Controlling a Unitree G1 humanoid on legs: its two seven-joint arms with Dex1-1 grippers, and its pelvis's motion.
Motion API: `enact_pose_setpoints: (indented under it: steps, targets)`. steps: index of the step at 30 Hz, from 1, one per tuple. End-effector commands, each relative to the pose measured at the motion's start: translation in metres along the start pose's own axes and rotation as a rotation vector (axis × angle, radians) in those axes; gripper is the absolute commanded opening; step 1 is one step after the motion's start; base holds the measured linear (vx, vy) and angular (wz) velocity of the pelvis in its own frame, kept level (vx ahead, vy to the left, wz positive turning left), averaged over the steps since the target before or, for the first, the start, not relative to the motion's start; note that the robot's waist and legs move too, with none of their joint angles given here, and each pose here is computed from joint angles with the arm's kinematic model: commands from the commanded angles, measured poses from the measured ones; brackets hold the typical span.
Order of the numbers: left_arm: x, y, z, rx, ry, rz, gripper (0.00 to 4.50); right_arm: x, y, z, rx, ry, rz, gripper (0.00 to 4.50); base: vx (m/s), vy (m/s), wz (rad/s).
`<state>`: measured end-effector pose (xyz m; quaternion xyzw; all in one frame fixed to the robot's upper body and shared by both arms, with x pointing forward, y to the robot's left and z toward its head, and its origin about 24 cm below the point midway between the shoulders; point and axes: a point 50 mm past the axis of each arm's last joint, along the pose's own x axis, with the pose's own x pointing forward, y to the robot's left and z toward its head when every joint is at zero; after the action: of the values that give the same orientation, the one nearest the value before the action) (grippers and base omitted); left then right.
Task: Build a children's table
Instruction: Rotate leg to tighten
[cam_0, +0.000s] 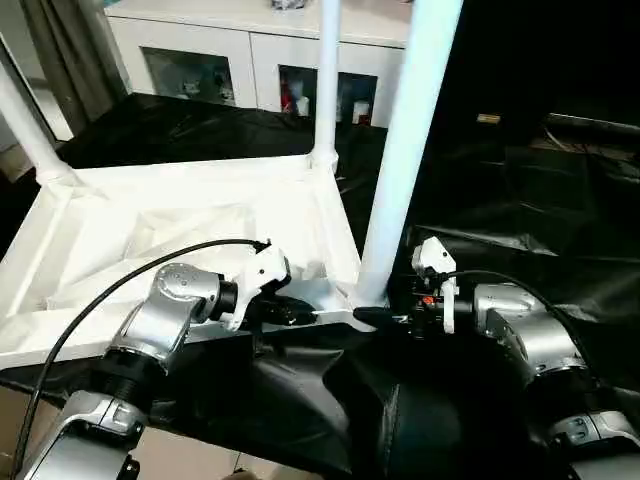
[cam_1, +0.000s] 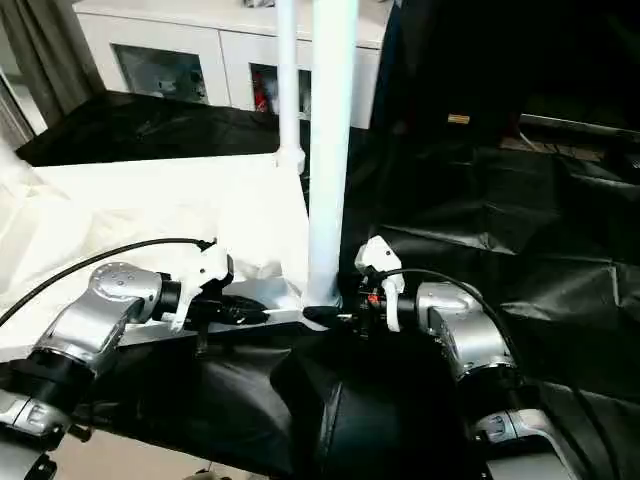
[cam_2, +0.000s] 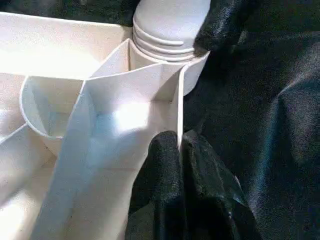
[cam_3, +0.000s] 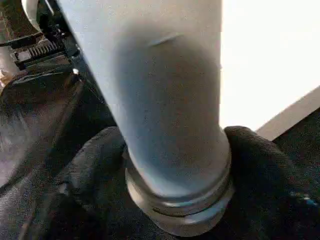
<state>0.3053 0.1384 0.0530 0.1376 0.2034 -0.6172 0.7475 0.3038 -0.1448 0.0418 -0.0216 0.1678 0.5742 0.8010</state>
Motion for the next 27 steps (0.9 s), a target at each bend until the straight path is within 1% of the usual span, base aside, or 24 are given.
enact_pose_setpoints:
  steps: [1, 3, 5, 6, 7, 8, 10, 12, 13, 14, 16, 17, 20, 22, 24, 25, 26, 27]
  targets:
    - [0.008, -0.003, 0.008, 0.005, -0.07, -0.005, 0.0, 0.014, 0.012, -0.001, -0.003, 0.007, 0.097, 3.0, 0.0, 0.0, 0.0]
    - [0.009, -0.002, 0.008, 0.007, -0.067, 0.017, 0.0, 0.014, 0.012, -0.003, 0.002, 0.003, 0.083, 2.88, 0.0, 0.0, 0.0]
    - [0.012, 0.002, 0.009, 0.011, -0.067, 0.072, 0.0, 0.014, 0.011, -0.006, 0.008, -0.002, 0.04, 2.81, 0.0, 0.0, 0.0]
    - [0.014, 0.004, 0.01, 0.013, -0.066, 0.099, 0.0, 0.015, 0.009, -0.007, 0.01, -0.006, 0.005, 2.8, 0.0, 0.0, 0.0]
    - [0.018, 0.009, 0.012, 0.005, -0.066, 0.171, 0.0, 0.017, 0.005, -0.011, 0.016, -0.011, -0.088, 2.8, 0.0, 0.0, 0.0]
    - [0.019, 0.01, 0.012, 0.001, -0.066, 0.183, 0.0, 0.018, 0.005, -0.011, 0.016, -0.011, -0.104, 2.79, 0.0, 0.0, 0.0]
    - [0.025, 0.014, 0.015, -0.017, -0.081, 0.244, 0.0, 0.022, 0.001, -0.016, 0.03, -0.012, -0.209, 2.78, 0.0, 0.0, 0.0]
    - [0.033, 0.017, 0.021, -0.036, -0.107, 0.298, 0.0, 0.029, -0.001, -0.018, 0.066, -0.029, -0.293, 2.77, 0.0, 0.0, 0.0]
    - [0.041, 0.018, 0.027, -0.049, -0.126, 0.34, 0.0, 0.037, 0.0, -0.018, 0.101, -0.051, -0.349, 2.77, 0.0, 0.0, 0.0]
    - [0.046, 0.019, 0.03, -0.059, -0.135, 0.362, 0.0, 0.043, 0.001, -0.018, 0.108, -0.056, -0.37, 2.77, 0.0, 0.0, 0.0]
    - [0.049, 0.02, 0.032, -0.065, -0.14, 0.374, 0.0, 0.046, 0.002, -0.018, 0.11, -0.059, -0.382, 2.76, 0.0, 0.0, 0.0]
    - [0.056, 0.02, 0.036, -0.083, -0.158, 0.395, 0.0, 0.056, 0.004, -0.017, 0.12, -0.06, -0.406, 2.76, 0.0, 0.0, 0.0]
    - [0.067, 0.017, 0.043, -0.095, -0.181, 0.411, 0.0, 0.074, 0.005, -0.01, 0.15, -0.075, -0.455, 2.76, 0.0, 0.0, 0.0]
    - [0.071, 0.015, 0.047, -0.093, -0.192, 0.406, 0.0, 0.083, 0.009, -0.007, 0.136, -0.072, -0.424, 2.76, 0.0, 0.0, 0.0]
    - [0.072, 0.014, 0.048, -0.091, -0.2, 0.397, 0.0, 0.087, 0.013, -0.004, 0.13, -0.085, -0.388, 2.76, 0.0, 0.0, 0.0]
    - [0.072, 0.014, 0.048, -0.091, -0.2, 0.397, 0.0, 0.087, 0.013, -0.004, 0.13, -0.085, -0.388, 3.11, 0.0, 0.0, 0.0]
    - [0.072, 0.014, 0.047, -0.092, -0.2, 0.39, 0.0, 0.087, 0.013, -0.002, 0.14, -0.1, -0.372, 3.32, 0.0, 0.0, 0.0]
    - [0.067, 0.012, 0.043, -0.08, -0.19, 0.354, 0.0, 0.082, 0.013, 0.0, 0.124, -0.106, -0.316, 3.46, 0.0, 0.0, 0.0]
